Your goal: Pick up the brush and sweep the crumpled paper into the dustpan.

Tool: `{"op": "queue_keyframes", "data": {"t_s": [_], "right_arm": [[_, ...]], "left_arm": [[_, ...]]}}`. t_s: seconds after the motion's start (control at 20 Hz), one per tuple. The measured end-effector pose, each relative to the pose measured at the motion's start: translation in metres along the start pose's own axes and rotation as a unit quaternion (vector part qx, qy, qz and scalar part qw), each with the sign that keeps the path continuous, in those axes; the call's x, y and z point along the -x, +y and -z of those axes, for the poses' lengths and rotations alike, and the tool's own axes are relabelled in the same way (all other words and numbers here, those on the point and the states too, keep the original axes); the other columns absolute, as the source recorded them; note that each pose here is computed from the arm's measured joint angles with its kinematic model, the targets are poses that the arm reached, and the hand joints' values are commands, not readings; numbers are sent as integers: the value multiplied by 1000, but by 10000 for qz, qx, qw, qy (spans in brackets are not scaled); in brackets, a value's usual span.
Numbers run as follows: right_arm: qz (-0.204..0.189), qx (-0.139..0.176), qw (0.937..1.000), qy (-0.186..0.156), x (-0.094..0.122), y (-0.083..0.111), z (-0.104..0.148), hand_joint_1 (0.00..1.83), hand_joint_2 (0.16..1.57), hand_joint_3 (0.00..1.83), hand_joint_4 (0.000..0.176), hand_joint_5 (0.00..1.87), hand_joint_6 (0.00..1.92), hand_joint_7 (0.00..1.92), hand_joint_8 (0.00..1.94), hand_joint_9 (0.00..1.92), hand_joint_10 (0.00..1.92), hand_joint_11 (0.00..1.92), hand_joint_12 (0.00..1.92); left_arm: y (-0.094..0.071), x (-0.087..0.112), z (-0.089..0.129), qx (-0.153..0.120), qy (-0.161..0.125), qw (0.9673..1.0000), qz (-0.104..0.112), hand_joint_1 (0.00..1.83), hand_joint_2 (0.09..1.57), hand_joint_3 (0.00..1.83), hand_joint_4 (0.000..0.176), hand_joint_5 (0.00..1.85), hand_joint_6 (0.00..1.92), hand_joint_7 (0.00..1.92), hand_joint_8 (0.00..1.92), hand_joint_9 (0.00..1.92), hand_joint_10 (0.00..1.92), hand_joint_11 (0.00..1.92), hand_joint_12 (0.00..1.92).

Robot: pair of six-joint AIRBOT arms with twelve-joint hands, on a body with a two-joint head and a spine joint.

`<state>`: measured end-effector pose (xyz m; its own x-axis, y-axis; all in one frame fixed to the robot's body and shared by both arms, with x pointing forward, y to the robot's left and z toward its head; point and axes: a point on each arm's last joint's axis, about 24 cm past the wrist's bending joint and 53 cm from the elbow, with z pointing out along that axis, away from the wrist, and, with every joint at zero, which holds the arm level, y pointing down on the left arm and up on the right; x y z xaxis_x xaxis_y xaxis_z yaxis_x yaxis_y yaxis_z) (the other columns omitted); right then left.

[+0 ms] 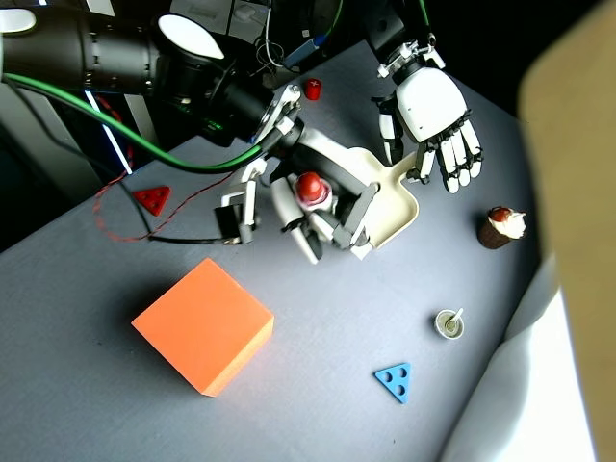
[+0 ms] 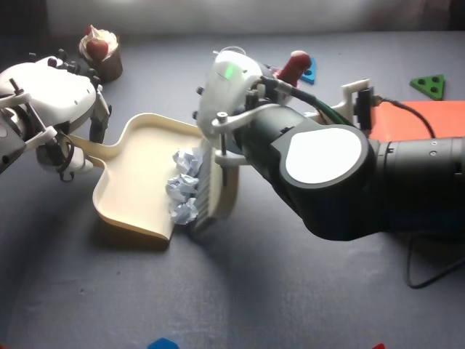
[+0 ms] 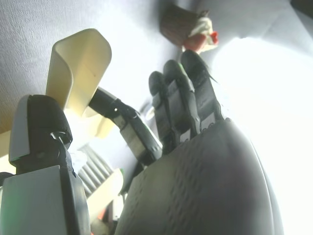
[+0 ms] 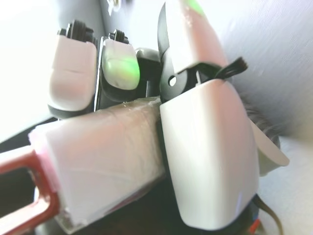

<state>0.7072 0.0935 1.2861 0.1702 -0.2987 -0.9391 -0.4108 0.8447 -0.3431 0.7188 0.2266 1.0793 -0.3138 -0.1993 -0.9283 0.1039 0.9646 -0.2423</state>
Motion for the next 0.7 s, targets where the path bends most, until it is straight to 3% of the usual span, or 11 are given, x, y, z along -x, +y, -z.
{"op": "queue_keyframes", "data": {"t_s": [0.05,0.15,0.25,0.3,0.4,0.45,0.5,0.55,0.6,0.65,0.7], "right_arm": [[-101,-10,9999,-119,5,-1,-1,1464,1165,0,0,934,1921,825,1912,1358,1921,1570,1921],[-251,-17,9990,-363,14,1,-1,1449,1165,1,0,975,1921,877,1940,1370,1921,1572,1921],[-428,-31,9973,-588,24,0,-1,1456,1155,0,0,962,1921,883,1888,1385,1921,1581,1921],[-403,-43,9964,-751,32,0,-1,1461,1156,0,0,964,1921,875,1930,1379,1921,1583,1921],[-639,-40,9947,-799,34,0,-2,1448,1164,1,0,937,1921,901,1941,1375,1921,1576,1921],[-702,-41,9939,-845,32,0,-1,1462,1154,0,0,957,1921,912,1941,1385,1921,1586,1921],[-697,-39,9934,-908,30,1,1,1454,1155,0,0,954,1921,918,1941,1381,1921,1583,1921],[-681,-13,9930,-962,29,2,4,1449,1154,0,0,962,1921,928,1941,1374,1921,1566,1921],[-606,-26,9930,-1009,29,2,6,1455,1158,1,0,969,1921,899,1941,1373,1921,1569,1921],[-559,-33,9928,-1062,31,-1,10,1452,1161,1,0,958,1921,817,1820,1362,1921,1572,1921],[-456,-9,9923,-1152,35,-2,13,1458,1161,0,0,959,1921,833,1917,1368,1921,1580,1921]], "left_arm": [[0,0,0,-1,0,10000,-2,1069,1087,0,89,1042,877,382,1,300,2,69,515],[0,0,0,-2,1,10000,-1,1055,1093,2,113,1026,903,361,1,280,1,58,515],[0,0,0,-4,1,10000,2,1052,1096,2,114,1019,913,377,10,301,11,70,521],[-1,0,0,-8,-3,10000,6,1029,1107,2,150,992,955,372,4,296,5,57,521],[-1,1,0,-9,-10,10000,12,1025,1111,1,157,985,967,382,2,310,3,69,543],[-1,1,0,-8,-12,10000,10,1038,1111,0,125,988,963,369,1,298,1,43,537],[-1,1,0,-9,-9,10000,9,1043,1105,0,127,1004,939,374,2,299,1,48,541],[-1,1,0,-9,-10,10000,10,1055,1099,0,105,1018,917,385,4,312,4,51,541],[-1,1,0,-7,-13,10000,10,1043,1100,0,132,1014,922,385,2,317,3,52,538],[-1,1,0,-10,-13,10000,10,1035,1103,1,147,1004,936,397,2,322,2,61,526],[-1,1,0,-16,-9,10000,5,1027,1111,2,151,986,965,380,1,304,1,56,522]]}}
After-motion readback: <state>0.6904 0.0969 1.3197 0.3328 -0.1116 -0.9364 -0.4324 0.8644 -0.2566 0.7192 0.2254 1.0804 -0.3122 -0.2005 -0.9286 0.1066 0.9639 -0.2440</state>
